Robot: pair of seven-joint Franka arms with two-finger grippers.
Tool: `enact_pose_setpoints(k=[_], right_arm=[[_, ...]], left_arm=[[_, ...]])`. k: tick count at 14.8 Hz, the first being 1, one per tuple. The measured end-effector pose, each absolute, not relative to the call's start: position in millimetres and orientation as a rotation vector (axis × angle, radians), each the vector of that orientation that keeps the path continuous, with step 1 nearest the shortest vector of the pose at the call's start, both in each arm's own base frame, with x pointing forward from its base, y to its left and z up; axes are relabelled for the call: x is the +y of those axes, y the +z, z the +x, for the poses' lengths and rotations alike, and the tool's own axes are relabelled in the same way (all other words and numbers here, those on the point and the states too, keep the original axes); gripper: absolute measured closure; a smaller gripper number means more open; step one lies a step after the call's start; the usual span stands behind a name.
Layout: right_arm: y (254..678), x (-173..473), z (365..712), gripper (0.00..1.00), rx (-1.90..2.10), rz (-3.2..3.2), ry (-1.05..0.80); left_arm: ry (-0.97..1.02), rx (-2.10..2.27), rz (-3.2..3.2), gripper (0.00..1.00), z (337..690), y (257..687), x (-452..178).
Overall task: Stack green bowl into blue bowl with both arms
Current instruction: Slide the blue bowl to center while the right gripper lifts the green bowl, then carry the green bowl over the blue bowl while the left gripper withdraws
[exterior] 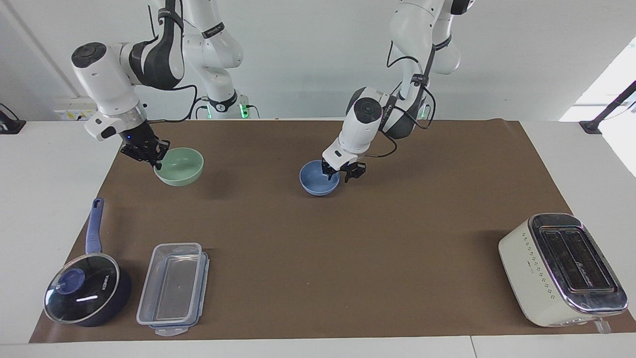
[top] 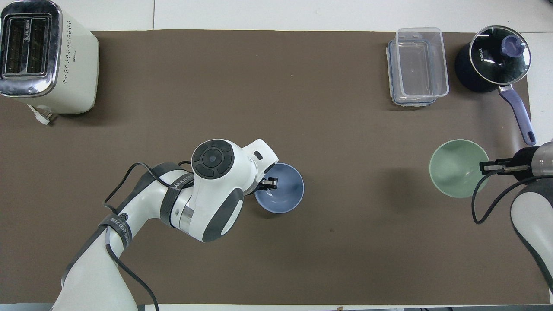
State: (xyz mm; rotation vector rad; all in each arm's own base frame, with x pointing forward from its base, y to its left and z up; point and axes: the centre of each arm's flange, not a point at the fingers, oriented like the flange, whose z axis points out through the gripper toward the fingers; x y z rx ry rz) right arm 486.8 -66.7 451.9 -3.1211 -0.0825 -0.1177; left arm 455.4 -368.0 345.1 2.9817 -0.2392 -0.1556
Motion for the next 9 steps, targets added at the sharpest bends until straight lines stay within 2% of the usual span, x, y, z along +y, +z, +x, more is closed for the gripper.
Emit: enact_pose_setpoints(k=[2,3,6,9], right_arm=[[451,-32,490,0.96,-0.099,-3.114,-0.111],[450,-9,491,0.96,-0.106,-3.111,-0.106],[448,63,488,0.96,-0.14,-3.102,-0.097],[439,126,483,0.96,-0.132,-3.084,-0.11]], left_arm=[[-0.173,-0.165,2.979,0.06,480,382,-340],[-0.172,-0.121,2.975,0.0,496,406,-318],[-0.171,-0.049,2.966,0.0,541,465,-231],[-0.18,-0.039,2.986,0.0,566,495,-140]])
